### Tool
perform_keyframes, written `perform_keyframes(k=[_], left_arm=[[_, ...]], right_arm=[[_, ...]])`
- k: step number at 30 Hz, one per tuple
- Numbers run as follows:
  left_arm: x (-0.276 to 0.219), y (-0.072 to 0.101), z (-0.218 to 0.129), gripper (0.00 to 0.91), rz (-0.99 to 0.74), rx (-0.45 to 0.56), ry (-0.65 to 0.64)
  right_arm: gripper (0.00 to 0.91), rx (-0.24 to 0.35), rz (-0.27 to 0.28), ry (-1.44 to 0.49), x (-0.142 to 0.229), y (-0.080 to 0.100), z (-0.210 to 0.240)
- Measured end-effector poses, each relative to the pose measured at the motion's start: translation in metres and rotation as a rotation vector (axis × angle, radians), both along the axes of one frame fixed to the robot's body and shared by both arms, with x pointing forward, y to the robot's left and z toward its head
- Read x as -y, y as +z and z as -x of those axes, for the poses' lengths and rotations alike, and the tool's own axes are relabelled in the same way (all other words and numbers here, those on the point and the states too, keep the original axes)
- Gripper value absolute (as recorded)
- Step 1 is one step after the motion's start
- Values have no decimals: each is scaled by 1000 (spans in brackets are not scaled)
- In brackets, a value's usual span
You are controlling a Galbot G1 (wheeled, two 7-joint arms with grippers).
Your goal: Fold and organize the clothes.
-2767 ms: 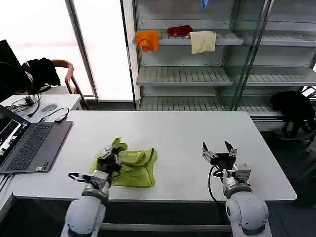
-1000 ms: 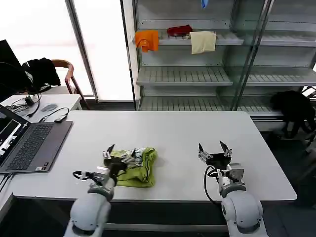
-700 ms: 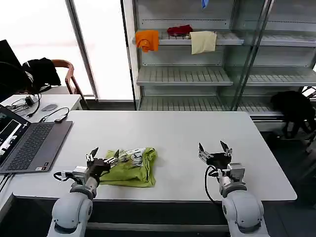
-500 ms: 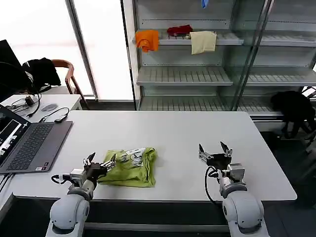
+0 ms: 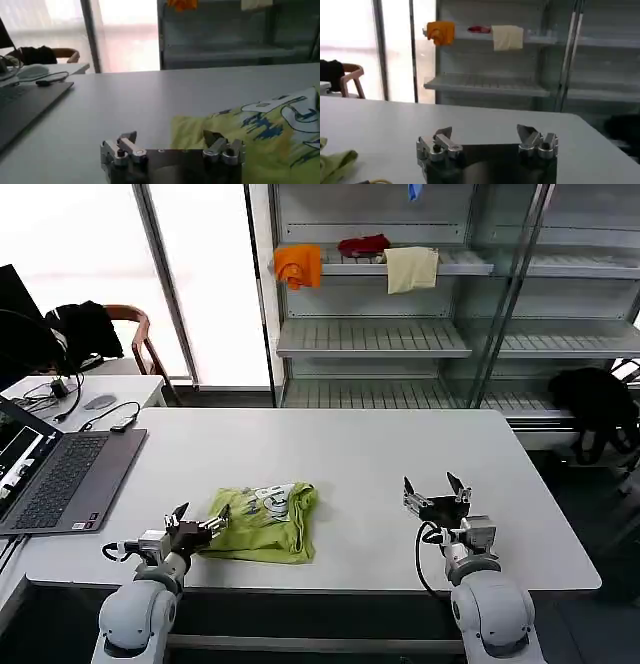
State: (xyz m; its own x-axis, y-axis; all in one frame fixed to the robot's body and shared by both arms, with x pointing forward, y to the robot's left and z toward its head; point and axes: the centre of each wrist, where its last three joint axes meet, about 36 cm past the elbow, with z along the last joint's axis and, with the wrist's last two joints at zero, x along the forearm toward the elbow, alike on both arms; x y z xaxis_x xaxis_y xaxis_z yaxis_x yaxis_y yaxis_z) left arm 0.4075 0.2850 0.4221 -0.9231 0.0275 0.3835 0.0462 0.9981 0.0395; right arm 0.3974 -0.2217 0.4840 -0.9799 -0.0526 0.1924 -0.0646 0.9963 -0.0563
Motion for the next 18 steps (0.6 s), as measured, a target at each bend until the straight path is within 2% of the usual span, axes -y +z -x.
perform_keyframes(k=[11, 13, 15, 16, 17, 18], left_arm=[[5, -12, 6, 907, -8, -25, -7], [5, -14, 6, 816, -10, -32, -7], [6, -15, 7, 645, -8, -34, -7], [6, -16, 8, 514, -6, -36, -9], [6, -17, 9, 464, -4, -37, -11], [7, -17, 9, 262, -1, -37, -13]], right_arm=[[907, -4, -11, -1, -2, -1, 1], [907, -4, -12, -2, -2, -1, 1], [907, -3, -12, -3, -2, -1, 1], [907, -3, -12, -3, -2, -1, 1], [907, -2, -12, -3, -2, -1, 1], [907, -2, -12, -3, -2, -1, 1]])
